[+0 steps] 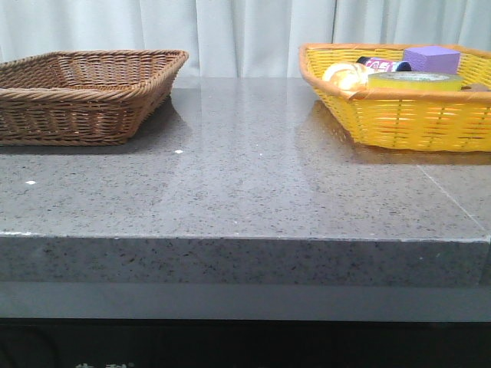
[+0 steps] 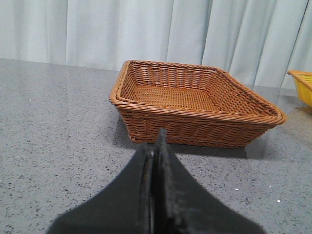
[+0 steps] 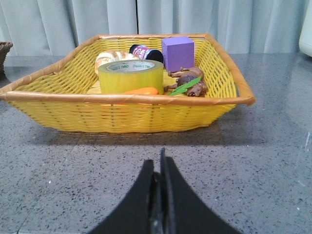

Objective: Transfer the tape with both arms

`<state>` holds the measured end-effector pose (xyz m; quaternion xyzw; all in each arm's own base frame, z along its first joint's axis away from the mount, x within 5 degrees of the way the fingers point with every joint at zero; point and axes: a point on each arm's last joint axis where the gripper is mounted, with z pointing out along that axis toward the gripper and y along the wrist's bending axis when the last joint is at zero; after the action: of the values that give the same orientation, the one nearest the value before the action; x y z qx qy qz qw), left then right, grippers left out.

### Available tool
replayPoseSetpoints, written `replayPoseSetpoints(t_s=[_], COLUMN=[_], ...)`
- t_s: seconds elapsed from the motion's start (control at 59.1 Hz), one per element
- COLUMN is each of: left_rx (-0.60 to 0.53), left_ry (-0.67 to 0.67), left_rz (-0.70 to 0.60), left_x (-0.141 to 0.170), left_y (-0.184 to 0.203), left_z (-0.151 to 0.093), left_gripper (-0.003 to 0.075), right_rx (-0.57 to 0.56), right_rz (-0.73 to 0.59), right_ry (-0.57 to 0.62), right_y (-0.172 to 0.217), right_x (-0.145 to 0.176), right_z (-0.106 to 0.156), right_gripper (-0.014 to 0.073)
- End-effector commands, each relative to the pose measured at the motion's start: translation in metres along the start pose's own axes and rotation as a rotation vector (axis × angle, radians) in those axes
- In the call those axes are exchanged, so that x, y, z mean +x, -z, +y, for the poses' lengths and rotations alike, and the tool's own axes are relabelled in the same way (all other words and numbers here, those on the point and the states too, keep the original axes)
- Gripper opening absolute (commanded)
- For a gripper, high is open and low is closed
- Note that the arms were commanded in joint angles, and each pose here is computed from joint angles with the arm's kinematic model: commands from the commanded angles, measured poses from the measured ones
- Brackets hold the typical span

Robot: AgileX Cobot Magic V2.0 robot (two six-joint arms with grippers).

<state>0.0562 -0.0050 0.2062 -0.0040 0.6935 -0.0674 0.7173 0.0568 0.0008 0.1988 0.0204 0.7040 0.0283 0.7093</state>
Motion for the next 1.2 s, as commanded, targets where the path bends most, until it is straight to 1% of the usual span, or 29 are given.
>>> replayPoseSetpoints(t_s=[0.0,0.152,0.355,0.474,0.575,0.745,0.829,0.88,0.914,0.981,1.066,1.117,1.184], left_rx=[0.001,0.001,0.006,0.011,0.017,0.019,0.019,0.016,0.017,0.013,0.011,0.012,0.01], left_ry=[0.008,0.008,0.008,0.011,0.013,0.012,0.011,0.01,0.01,0.009,0.008,0.012,0.013], left_rz=[-0.06,-0.064,-0.142,-0.195,-0.209,-0.118,-0.065,-0.006,0.011,0.088,0.136,0.144,0.164], left_x=[0.005,0.005,-0.005,-0.024,-0.046,-0.086,-0.112,-0.124,-0.133,-0.148,-0.165,-0.171,-0.172], left_y=[0.0,0.0,0.001,0.004,0.008,0.012,0.011,0.007,0.006,-0.001,-0.009,-0.015,-0.023], left_z=[0.001,0.001,0.0,-0.002,-0.004,-0.009,-0.012,-0.014,-0.015,-0.017,-0.019,-0.02,-0.02], left_gripper=[-0.002,-0.002,-0.002,-0.002,-0.002,-0.002,-0.002,-0.002,-0.002,-0.002,-0.002,-0.002,-0.002], right_rx=[0.004,0.004,0.003,-0.004,-0.013,-0.016,-0.019,-0.02,-0.021,-0.023,-0.025,-0.025,-0.025], right_rz=[-0.129,-0.139,-0.164,-0.199,-0.225,-0.235,-0.205,-0.185,-0.158,-0.116,-0.015,0.035,0.069], right_ry=[0.013,0.013,0.001,-0.053,-0.052,-0.005,-0.002,-0.001,0.0,0.001,0.002,0.003,0.002], right_y=[0.004,0.004,0.005,0.008,0.014,0.021,0.02,0.019,0.016,0.012,0.002,-0.005,-0.013], right_x=[-0.017,-0.018,-0.022,-0.037,-0.057,-0.096,-0.116,-0.13,-0.136,-0.154,-0.168,-0.174,-0.179], right_z=[0.0,0.0,0.0,0.002,0.003,0.007,0.009,0.01,0.011,0.012,0.014,0.015,0.015], right_gripper=[-0.0068,-0.0068,-0.0068,-0.0068,-0.0068,-0.0068,-0.0068,-0.0068,-0.0068,-0.0068,-0.0068,-0.0068,-0.0068])
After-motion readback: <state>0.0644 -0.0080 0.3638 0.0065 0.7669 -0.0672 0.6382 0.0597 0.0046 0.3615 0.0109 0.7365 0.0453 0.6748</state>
